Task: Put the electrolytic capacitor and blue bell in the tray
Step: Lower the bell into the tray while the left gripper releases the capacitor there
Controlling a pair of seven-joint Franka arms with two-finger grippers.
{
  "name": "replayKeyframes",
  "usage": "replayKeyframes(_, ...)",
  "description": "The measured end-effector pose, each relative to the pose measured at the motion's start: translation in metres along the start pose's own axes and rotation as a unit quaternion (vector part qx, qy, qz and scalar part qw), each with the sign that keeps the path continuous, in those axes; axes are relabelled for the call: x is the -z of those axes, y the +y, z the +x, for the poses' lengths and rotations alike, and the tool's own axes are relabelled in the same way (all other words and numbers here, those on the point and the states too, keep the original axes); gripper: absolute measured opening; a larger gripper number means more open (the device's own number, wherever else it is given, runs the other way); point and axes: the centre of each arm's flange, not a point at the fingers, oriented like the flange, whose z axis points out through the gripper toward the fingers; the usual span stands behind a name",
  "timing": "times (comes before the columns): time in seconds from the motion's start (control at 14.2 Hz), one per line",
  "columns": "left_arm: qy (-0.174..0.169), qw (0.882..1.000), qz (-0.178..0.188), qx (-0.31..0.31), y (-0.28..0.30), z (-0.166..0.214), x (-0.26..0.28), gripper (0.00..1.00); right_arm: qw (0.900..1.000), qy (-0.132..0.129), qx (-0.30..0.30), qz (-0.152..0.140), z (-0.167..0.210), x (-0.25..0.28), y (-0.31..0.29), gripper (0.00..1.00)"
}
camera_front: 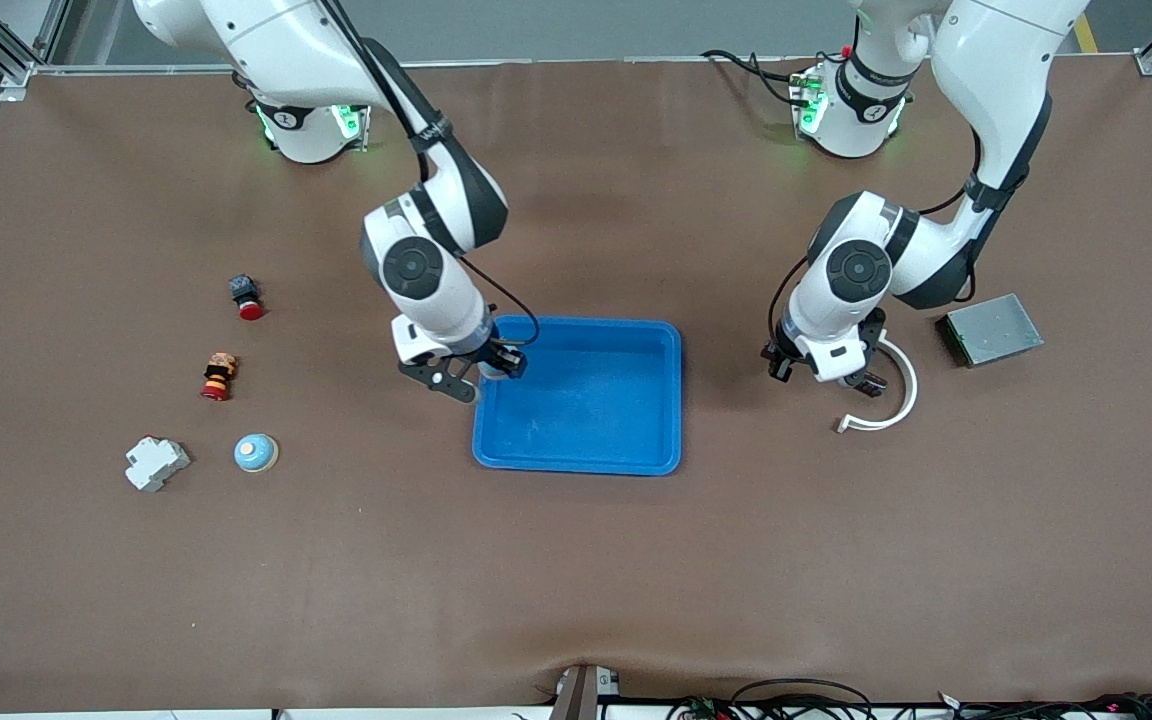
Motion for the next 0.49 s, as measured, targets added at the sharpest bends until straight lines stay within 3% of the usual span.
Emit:
replayKeyframes(0.21, -0.015, 0.999, -0.02, 0.028, 0.036, -0.043, 0.038, 0.34, 1.0, -0.002, -0.014, -0.006, -0.014, -0.029, -0.022, 0.67)
replayKeyframes(0.49, -0.041, 0.997, -0.038, 0.06, 0.07, -0.093, 0.047, 0.34, 1.0, -0.006, -0.015, -0.017, -0.023, -0.052, -0.029, 0.67)
